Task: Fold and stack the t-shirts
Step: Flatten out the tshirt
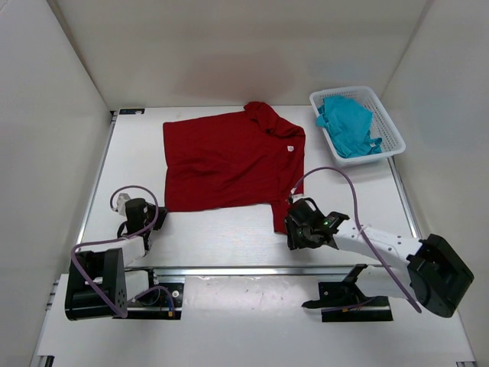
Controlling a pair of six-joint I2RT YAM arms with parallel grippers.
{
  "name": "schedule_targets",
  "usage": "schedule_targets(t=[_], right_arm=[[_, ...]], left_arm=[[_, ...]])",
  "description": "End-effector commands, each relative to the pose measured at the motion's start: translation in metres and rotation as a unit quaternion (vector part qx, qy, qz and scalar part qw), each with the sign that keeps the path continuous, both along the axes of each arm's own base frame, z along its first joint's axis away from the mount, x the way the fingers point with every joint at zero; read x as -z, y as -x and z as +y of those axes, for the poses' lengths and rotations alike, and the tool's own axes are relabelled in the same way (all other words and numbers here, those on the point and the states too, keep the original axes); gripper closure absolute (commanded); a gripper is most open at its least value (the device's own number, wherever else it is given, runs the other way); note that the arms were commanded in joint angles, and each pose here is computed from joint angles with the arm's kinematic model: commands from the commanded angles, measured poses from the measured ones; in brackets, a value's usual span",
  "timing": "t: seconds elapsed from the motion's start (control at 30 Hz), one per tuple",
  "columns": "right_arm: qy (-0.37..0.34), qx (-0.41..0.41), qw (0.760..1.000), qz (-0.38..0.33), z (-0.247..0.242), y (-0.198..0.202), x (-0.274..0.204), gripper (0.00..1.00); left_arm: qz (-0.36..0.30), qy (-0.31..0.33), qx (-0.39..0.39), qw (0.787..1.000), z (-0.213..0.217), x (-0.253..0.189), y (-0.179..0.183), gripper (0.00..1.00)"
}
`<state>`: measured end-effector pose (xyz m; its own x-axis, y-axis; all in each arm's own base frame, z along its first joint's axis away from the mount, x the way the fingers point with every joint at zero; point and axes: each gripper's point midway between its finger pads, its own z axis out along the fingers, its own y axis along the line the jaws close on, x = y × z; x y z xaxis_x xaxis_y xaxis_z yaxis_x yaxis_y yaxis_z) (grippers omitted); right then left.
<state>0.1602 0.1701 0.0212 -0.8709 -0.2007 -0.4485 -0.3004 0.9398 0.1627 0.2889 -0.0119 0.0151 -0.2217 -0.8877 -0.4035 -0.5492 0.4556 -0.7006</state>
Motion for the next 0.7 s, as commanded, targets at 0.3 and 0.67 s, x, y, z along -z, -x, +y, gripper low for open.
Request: schedule_targets(t=[0.3, 0.67], right_arm=[[0.083, 0.009, 0.996, -0.042, 0.000, -0.022, -0.016, 0.63], [0.105, 0.015, 0.994, -0.012, -0.012, -0.018, 0.004, 0.68]], left_arm=[[-0.062, -0.089, 0.066, 0.992, -0.009, -0.045, -0.012, 1.00], [-0.073, -0.083, 0.087, 0.990, -0.017, -0.046, -0.008, 1.00]])
